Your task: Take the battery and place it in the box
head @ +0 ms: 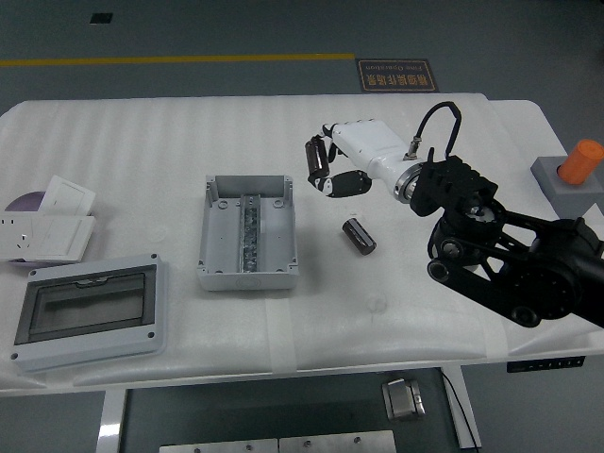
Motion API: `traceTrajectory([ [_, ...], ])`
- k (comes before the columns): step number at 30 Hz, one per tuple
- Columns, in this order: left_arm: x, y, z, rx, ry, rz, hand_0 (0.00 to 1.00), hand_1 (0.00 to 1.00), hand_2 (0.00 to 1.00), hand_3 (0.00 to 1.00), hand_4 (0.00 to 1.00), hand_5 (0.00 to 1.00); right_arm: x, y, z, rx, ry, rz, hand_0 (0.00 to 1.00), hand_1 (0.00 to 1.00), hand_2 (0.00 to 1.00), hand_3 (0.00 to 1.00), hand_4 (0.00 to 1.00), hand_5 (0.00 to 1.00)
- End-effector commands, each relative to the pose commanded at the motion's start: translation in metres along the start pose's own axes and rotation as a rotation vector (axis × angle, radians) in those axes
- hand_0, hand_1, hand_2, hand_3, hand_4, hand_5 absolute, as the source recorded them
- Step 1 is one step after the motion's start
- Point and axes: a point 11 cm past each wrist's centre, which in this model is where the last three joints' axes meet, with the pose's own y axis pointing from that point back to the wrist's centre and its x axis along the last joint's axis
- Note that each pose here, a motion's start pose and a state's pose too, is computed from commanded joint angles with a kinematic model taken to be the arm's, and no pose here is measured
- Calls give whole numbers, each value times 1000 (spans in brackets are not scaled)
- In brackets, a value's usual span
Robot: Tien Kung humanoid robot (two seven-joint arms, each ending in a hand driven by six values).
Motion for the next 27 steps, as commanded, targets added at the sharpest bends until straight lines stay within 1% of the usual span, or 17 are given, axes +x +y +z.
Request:
traceTrajectory([
  [2,-2,0,-1,6,-6,-11,626,651,428,585,499,509,-11,0,-14,27,-39,-12,646,598,518,637,563,406],
  [3,-3,0,-2,10,-8,-18,627,651,428,585,501,509,-19,0,-19,36,-55,-22,656,604,554,677,591,424],
  [8,-6,0,-3,16,-15,-33,627,651,428,585,501,509,-55,4,-40,54,-108,-87,656,604,554,677,591,424],
  [9,-6,0,-3,16,-15,-32,628,651,428,585,501,508,-61,5,-44,59,-116,-98,679,658,689,884,670,477],
  [13,-3,0,-3,13,-17,-26,628,651,428,585,501,508,-79,8,-53,75,-126,-142,679,658,689,884,670,477],
  [14,-2,0,-3,12,-17,-23,628,651,428,585,501,508,-83,9,-54,76,-125,-152,679,658,689,884,670,477],
  [15,-2,0,-3,12,-16,-21,629,652,397,586,500,507,-85,9,-54,75,-124,-158,837,784,847,998,792,535],
  [20,1,0,-3,12,-17,-17,629,652,397,586,500,507,-91,8,-51,64,-128,-180,837,784,847,998,792,535],
  [21,1,0,-3,12,-17,-17,627,652,342,578,501,507,-92,8,-50,61,-130,-184,914,850,929,998,825,524],
  [26,3,0,-1,9,-17,-13,627,652,342,578,501,507,-94,6,-44,47,-129,-193,914,850,929,998,825,524],
  [27,3,0,-1,7,-16,-13,628,652,315,575,500,504,-92,6,-41,38,-122,-186,927,860,932,998,861,524],
])
